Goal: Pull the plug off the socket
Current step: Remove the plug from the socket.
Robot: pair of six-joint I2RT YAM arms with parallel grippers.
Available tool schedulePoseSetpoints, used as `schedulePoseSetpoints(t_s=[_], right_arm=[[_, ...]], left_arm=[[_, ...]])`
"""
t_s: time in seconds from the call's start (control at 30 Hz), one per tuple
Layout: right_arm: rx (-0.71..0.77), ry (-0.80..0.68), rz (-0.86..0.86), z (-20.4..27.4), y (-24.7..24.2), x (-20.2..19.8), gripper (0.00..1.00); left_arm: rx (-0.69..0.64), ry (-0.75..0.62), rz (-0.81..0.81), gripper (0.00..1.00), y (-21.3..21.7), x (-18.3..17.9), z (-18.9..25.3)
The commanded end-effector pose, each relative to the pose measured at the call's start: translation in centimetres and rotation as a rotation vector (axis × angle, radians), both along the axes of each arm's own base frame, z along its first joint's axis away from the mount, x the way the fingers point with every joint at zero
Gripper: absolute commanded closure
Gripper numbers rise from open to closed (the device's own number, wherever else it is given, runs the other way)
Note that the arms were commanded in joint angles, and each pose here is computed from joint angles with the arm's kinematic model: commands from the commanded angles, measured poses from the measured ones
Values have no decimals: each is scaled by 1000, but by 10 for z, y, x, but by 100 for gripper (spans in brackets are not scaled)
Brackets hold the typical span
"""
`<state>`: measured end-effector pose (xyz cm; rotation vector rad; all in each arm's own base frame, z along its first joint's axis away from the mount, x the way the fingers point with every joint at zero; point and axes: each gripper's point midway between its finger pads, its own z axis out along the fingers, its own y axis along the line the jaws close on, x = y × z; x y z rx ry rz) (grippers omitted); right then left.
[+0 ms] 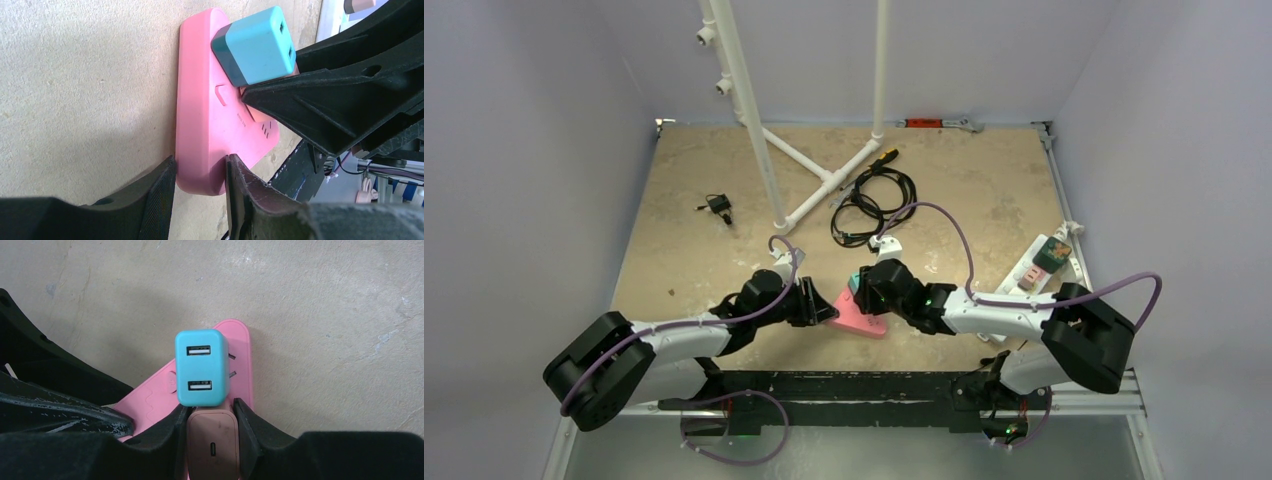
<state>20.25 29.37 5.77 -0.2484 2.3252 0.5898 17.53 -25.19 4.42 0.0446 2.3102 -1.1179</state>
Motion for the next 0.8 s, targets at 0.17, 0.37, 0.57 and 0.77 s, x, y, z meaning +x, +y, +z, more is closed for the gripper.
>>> schedulePoseSetpoints(t_s=[0.17,0.37,0.57,0.77], right_arm=[[68,7,-19,19,17,-9,100],[-53,-30,-128,13,7,-9,100],[-156,-57,-195,10,1,-11,100],[-179,-59,-211,7,-2,-12,100]], left_arm=[[166,75,30,96,27,-13,-40],[169,75,34,97,28,-13,-40],[169,77,35,98,28,-13,-41],[171,77,35,98,28,-14,-41]])
